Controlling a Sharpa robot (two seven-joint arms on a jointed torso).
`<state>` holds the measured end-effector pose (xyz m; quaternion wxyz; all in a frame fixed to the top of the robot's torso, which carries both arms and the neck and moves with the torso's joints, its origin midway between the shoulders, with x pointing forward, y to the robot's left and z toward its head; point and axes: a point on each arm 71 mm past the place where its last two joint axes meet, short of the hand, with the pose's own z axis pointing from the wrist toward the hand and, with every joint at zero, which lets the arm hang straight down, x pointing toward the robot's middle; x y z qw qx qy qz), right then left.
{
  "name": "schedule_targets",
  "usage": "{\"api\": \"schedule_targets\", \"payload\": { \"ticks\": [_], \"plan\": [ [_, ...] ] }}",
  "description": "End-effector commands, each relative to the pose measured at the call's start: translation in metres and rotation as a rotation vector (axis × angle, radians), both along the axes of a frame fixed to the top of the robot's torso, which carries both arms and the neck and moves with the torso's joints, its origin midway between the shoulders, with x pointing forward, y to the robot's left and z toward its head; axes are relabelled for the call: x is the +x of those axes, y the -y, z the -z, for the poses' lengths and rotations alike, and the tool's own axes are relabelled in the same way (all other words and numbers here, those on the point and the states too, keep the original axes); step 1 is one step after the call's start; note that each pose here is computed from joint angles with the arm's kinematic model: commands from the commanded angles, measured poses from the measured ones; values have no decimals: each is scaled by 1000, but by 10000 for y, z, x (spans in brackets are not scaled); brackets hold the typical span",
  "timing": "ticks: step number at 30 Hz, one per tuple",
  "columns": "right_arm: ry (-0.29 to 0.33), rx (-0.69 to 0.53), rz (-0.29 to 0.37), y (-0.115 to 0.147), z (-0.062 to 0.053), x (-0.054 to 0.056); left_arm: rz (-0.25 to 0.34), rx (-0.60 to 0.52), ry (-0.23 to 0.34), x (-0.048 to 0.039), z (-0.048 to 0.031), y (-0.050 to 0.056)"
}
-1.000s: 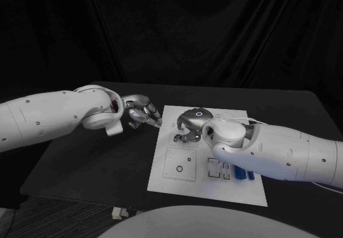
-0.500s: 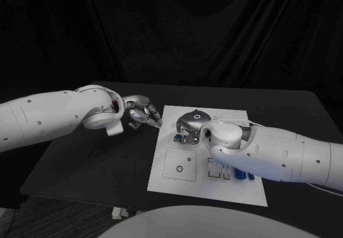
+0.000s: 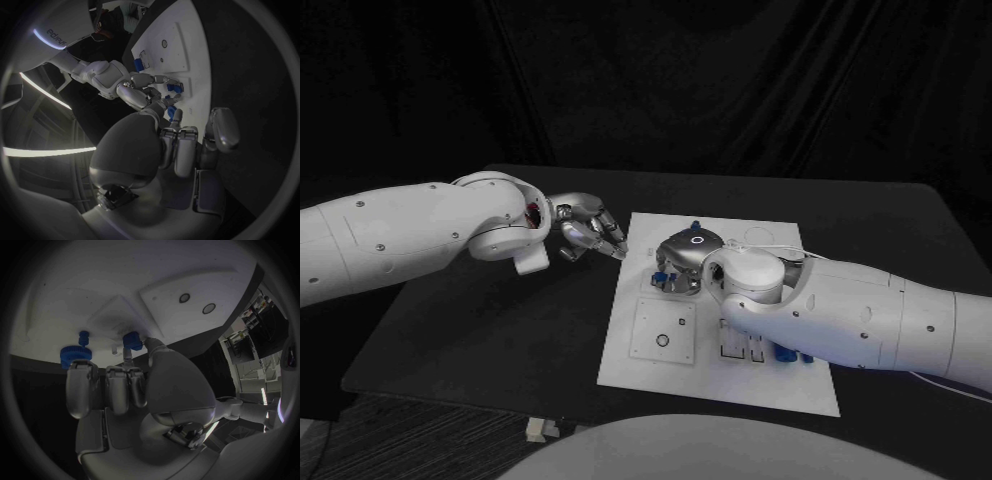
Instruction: Assemble the parts on the task board
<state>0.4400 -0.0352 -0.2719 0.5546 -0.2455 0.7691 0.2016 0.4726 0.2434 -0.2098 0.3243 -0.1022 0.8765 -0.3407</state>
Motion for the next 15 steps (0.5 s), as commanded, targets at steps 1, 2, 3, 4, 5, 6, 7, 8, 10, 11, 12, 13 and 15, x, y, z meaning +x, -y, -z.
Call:
{"api": "schedule_targets", "payload": {
  "ticks": [1, 2, 3, 4, 5, 6, 7, 8, 10, 11, 12, 13, 15],
  "plan": [
    [-5, 2, -9, 9, 39, -8, 11, -9, -16, -12, 11, 21],
    [-4, 5, -9, 11, 39, -6, 11, -8, -17, -12, 12, 21],
    [-3, 7, -10, 13, 39, -4, 12, -8, -18, -12, 13, 22],
    [-2, 9, -11, 14, 39, -3, 12, -8, -18, -12, 14, 23],
    [-1, 12, -12, 15, 38, -3, 12, -7, -19, -12, 15, 24],
    [0, 16, -14, 16, 37, -3, 13, -6, -20, -11, 17, 25],
    [0, 21, -15, 17, 35, -3, 14, -6, -22, -11, 20, 27],
    [0, 27, -16, 17, 33, -3, 14, -5, -23, -11, 22, 28],
    [2, 36, -19, 15, 28, -5, 15, -4, -25, -9, 27, 31],
    [3, 41, -21, 15, 25, -6, 16, -3, -26, -9, 30, 32],
    [5, 46, -23, 14, 22, -8, 16, -2, -28, -9, 34, 34],
    [6, 50, -25, 14, 19, -10, 17, -2, -29, -9, 36, 35],
    [8, 57, -28, 13, 14, -14, 18, -1, -31, -9, 42, 38]
  ]
}}
